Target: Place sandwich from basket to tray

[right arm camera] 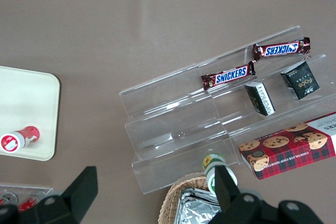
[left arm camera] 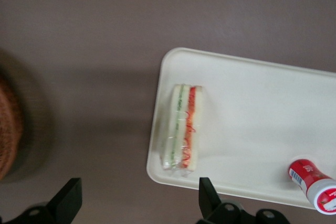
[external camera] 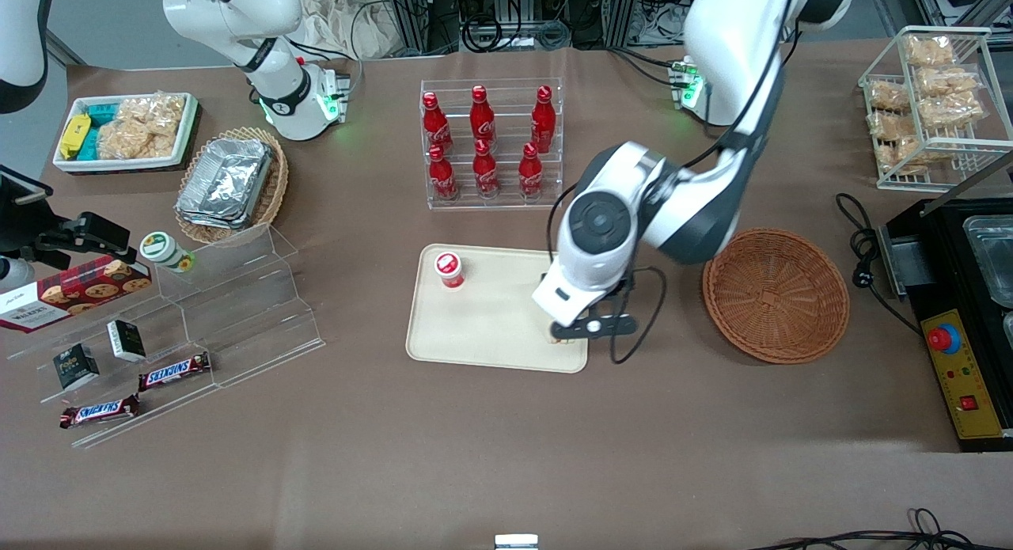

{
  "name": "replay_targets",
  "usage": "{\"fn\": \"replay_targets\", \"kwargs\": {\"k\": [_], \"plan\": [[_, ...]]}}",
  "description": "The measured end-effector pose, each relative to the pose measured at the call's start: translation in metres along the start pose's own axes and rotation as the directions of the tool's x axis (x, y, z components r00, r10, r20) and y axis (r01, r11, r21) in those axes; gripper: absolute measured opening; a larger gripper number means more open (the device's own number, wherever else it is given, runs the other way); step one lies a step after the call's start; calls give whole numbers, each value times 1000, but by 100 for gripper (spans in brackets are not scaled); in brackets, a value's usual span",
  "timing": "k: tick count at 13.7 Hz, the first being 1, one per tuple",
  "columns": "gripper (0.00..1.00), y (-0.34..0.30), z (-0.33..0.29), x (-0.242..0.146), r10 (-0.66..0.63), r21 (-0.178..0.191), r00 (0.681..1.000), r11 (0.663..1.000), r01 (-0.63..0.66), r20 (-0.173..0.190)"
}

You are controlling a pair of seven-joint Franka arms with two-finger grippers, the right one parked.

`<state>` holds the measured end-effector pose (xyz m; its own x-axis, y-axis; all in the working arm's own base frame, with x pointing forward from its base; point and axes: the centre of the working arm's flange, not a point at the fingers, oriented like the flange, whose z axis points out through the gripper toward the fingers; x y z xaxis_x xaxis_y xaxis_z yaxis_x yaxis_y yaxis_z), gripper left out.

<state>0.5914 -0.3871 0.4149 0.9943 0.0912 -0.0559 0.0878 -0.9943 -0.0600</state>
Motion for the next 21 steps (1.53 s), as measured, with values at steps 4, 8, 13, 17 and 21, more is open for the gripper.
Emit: {"fn": "replay_targets", "kwargs": {"k": [4, 8, 13, 17, 21], "plan": [[100, -56, -41, 7, -89, 28, 996, 996, 89, -11], [100, -110, -65, 1, -157, 31, 988, 987, 157, -16], [100, -189, -110, -17, -165, 13, 986, 986, 165, -8], [100, -280, -139, -21, -101, -14, 995, 995, 101, 6], [100, -346, -162, -44, -65, -53, 997, 996, 68, 45]]}}
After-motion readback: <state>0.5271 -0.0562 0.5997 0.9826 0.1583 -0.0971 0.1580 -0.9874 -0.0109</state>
